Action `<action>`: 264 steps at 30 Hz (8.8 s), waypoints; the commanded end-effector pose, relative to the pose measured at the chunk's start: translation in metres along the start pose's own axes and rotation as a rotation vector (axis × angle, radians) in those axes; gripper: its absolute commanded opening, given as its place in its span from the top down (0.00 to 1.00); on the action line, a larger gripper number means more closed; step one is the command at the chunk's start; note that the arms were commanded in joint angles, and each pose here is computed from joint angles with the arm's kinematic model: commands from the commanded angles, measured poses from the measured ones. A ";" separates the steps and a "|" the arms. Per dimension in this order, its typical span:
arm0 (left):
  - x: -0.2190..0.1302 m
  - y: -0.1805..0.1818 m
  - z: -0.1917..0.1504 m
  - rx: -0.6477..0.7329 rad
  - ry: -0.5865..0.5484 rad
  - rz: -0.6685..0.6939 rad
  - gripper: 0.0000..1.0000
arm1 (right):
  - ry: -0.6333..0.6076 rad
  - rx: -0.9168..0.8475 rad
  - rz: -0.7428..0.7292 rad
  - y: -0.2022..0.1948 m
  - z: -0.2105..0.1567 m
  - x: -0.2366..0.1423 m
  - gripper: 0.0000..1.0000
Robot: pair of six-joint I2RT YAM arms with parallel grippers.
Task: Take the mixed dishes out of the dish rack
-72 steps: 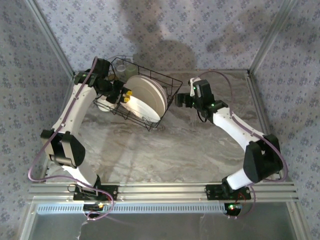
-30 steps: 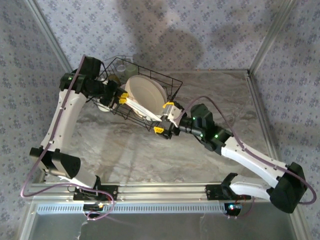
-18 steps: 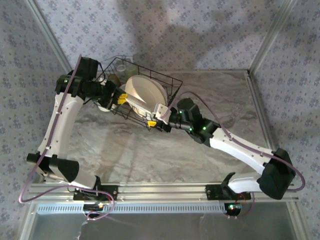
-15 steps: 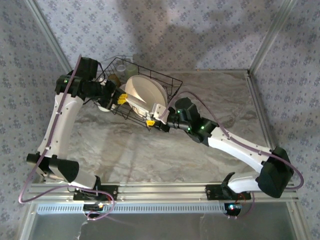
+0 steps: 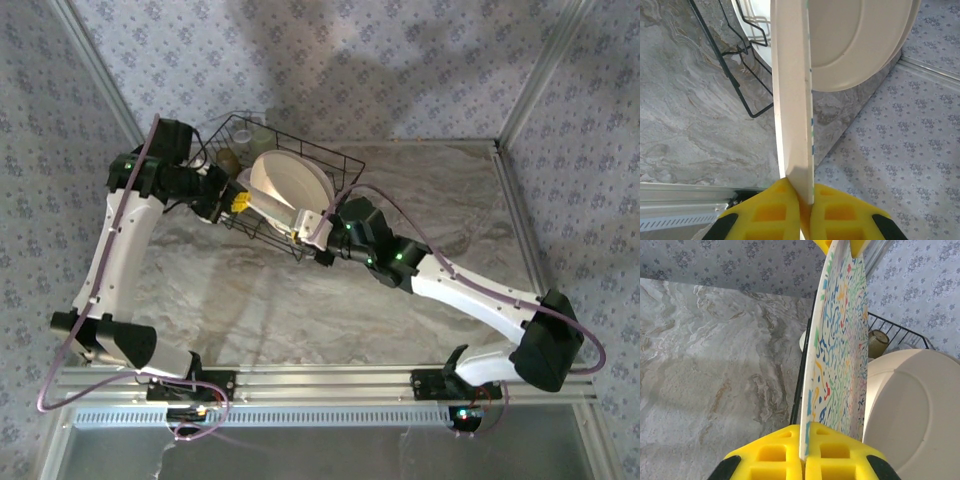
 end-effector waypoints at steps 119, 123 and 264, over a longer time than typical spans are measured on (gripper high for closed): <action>0.027 0.083 0.026 0.455 -0.253 -0.065 0.02 | 0.531 1.095 -0.753 -0.249 -0.192 -0.045 0.01; 0.036 0.087 0.039 0.385 -0.263 -0.007 0.10 | 0.432 1.123 -0.651 -0.256 -0.165 -0.034 0.00; 0.030 0.046 0.069 0.564 -0.396 0.334 0.09 | 0.549 1.119 -0.492 -0.069 -0.147 -0.054 0.00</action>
Point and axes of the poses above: each hand's point on the last joint's axis, 136 mm out from that joint toward the fingers, its own x axis out along the fingers, its own y axis along the line the jaws close on, z = x × y, the point moved 10 cm from there along -x, back along the fingers
